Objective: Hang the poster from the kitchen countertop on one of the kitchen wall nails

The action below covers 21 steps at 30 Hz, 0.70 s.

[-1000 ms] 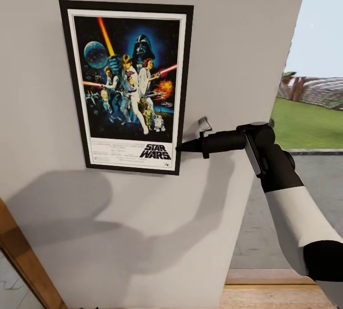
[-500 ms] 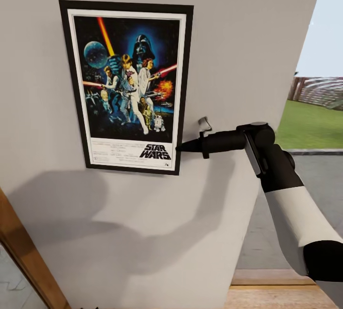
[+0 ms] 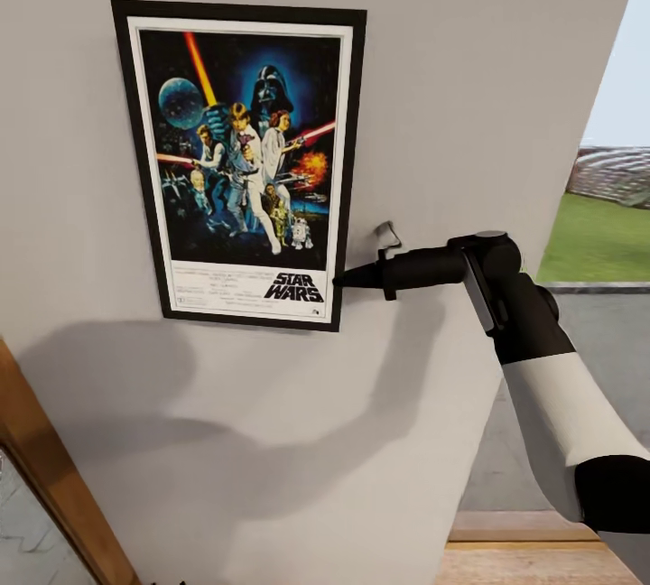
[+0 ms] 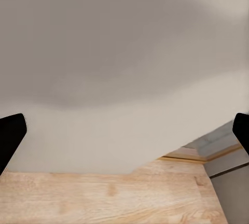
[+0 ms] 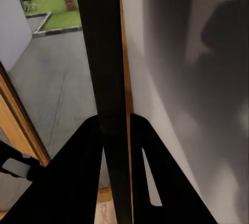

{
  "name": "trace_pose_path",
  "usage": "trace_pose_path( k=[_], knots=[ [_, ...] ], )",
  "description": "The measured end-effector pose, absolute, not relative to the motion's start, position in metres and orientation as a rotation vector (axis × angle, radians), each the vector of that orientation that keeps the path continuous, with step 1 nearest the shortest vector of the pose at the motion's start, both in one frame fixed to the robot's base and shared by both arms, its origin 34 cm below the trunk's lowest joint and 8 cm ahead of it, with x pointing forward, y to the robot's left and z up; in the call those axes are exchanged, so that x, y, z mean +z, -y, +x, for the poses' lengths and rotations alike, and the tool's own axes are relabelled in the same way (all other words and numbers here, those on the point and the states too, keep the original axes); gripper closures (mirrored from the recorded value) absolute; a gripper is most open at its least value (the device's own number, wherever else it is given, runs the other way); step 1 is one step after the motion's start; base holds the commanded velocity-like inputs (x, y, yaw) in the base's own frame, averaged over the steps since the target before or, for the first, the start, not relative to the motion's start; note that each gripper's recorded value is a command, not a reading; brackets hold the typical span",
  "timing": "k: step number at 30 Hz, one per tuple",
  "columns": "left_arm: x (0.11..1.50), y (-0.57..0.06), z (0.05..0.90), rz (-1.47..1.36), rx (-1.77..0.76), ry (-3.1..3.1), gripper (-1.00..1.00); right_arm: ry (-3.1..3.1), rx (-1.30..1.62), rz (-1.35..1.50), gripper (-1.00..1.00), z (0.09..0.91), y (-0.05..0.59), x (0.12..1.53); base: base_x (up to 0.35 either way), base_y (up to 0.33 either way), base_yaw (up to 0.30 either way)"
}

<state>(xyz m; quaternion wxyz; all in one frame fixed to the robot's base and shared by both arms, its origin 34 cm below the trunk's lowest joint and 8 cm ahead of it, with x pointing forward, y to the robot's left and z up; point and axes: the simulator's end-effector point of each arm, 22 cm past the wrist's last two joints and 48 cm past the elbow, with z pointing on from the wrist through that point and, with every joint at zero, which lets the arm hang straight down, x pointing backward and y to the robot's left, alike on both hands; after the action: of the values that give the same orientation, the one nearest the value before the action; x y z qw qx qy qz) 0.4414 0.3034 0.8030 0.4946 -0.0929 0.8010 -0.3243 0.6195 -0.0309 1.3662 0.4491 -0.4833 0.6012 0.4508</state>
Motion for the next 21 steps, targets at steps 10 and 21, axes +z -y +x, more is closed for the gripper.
trace_pose_path(
  k=[10,21],
  knots=[
    [0.803,-0.3038,0.4414,-0.226,-0.785,-1.942,-1.0,-1.488,1.116,-1.195,1.0,0.6195,0.0309,1.3659,0.006,0.046,0.0],
    [0.8031,-0.3038,0.4415,-0.225,-0.785,-1.942,-1.0,-1.488,1.116,-1.195,1.0,0.6195,0.0309,1.3658,0.0,0.027,0.0]
  ],
)
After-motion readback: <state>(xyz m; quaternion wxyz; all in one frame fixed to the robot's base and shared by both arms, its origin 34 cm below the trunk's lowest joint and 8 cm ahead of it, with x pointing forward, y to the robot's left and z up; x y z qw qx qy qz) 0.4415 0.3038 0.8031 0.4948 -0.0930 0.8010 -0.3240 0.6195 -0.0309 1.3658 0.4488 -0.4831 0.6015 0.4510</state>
